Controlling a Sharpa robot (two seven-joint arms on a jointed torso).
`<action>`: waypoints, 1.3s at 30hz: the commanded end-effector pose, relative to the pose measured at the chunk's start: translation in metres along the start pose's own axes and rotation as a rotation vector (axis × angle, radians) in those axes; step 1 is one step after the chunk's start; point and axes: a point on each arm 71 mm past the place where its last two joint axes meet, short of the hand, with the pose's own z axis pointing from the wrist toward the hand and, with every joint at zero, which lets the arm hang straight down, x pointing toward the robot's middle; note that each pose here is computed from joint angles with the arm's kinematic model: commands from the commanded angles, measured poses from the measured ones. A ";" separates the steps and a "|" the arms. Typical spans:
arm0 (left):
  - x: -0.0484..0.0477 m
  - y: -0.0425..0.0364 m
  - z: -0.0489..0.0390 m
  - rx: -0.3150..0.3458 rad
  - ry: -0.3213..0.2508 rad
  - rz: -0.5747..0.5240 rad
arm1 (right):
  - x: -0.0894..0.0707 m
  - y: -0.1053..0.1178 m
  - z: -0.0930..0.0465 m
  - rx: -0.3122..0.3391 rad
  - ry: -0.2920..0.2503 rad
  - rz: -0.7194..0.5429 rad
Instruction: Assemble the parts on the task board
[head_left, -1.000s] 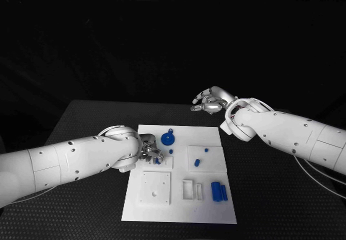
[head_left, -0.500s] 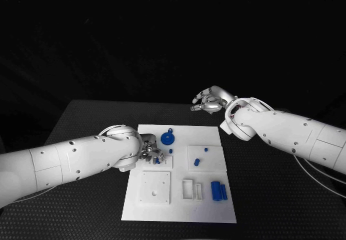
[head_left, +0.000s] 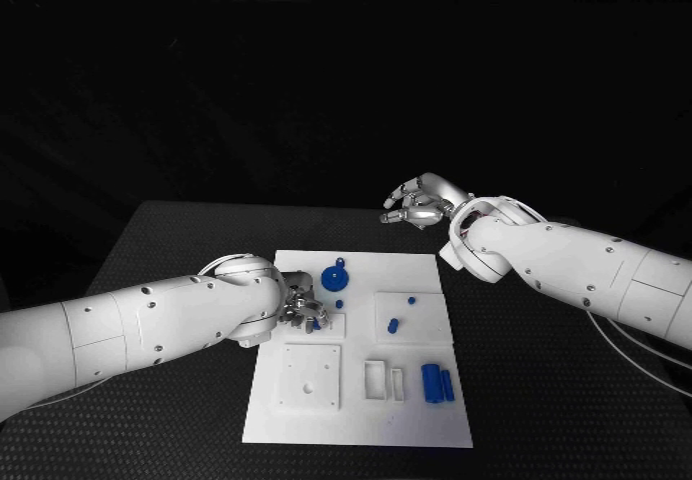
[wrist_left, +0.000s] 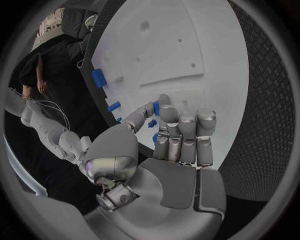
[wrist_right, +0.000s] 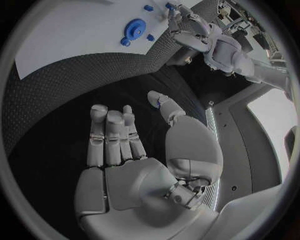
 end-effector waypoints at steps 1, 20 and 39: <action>0.0060 -0.0049 0.0008 0.019 0.027 0.013 | 0.001 0.001 0.000 -0.006 0.012 -0.006; 0.0038 0.0070 0.0004 -0.003 0.004 -0.007 | 0.000 -0.001 0.000 -0.003 0.009 -0.007; -0.0164 0.0087 -0.0144 0.037 -0.043 -0.083 | -0.002 -0.006 -0.001 0.008 0.003 -0.006</action>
